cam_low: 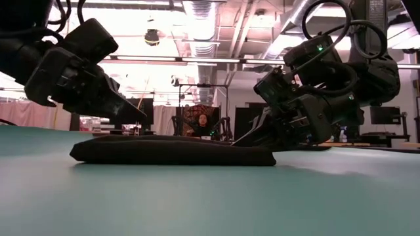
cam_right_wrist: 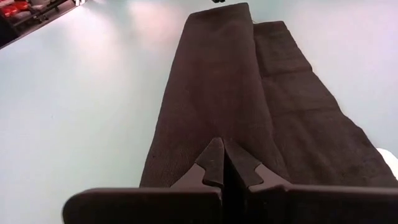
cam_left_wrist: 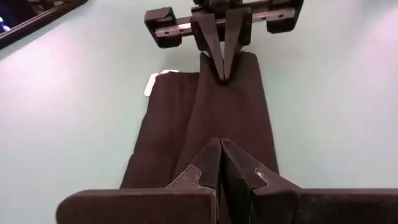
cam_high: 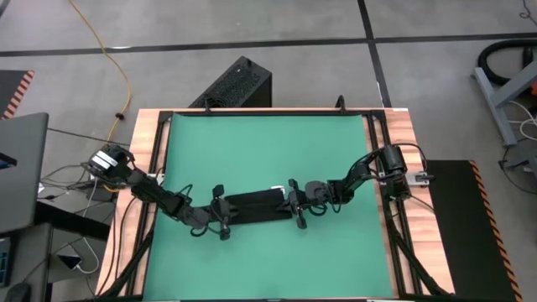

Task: Roll towel into tight, uniform cylinder
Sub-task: Roll the black towel

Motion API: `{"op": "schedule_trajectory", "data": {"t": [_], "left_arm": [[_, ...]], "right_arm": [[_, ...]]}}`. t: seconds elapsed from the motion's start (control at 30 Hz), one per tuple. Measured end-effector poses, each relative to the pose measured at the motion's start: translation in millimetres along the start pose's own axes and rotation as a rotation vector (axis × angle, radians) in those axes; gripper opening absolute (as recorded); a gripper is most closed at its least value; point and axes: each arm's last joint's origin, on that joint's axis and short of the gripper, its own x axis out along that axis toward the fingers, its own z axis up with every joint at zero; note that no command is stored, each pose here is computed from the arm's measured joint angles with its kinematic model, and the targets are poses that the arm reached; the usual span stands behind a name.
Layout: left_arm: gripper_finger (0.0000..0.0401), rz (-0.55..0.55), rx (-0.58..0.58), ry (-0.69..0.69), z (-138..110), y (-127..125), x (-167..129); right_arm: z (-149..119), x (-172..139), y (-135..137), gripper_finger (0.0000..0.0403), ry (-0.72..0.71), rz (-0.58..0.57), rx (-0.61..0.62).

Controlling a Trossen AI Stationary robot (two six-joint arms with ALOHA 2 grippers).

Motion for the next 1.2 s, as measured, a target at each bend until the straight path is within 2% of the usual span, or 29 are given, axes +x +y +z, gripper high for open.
{"op": "schedule_trajectory", "data": {"t": [0.43,0.87,1.03,1.2], "left_arm": [[0.0000,-0.014,-0.031,0.002,-1,-1,0],[0.0000,0.052,-0.058,0.162,-51,2,21],[0.0000,0.037,-0.115,0.188,-58,1,22],[0.0000,0.029,-0.120,0.215,-59,0,20]], "right_arm": [[0,0,-3,0.0018,0.000,-0.010,-0.004],[0,0,-4,0.0018,0.000,-0.011,-0.006],[2,-1,-4,0.0018,-0.007,-0.011,-0.001],[12,-4,-5,0.0018,-0.042,-0.018,-0.006]]}}
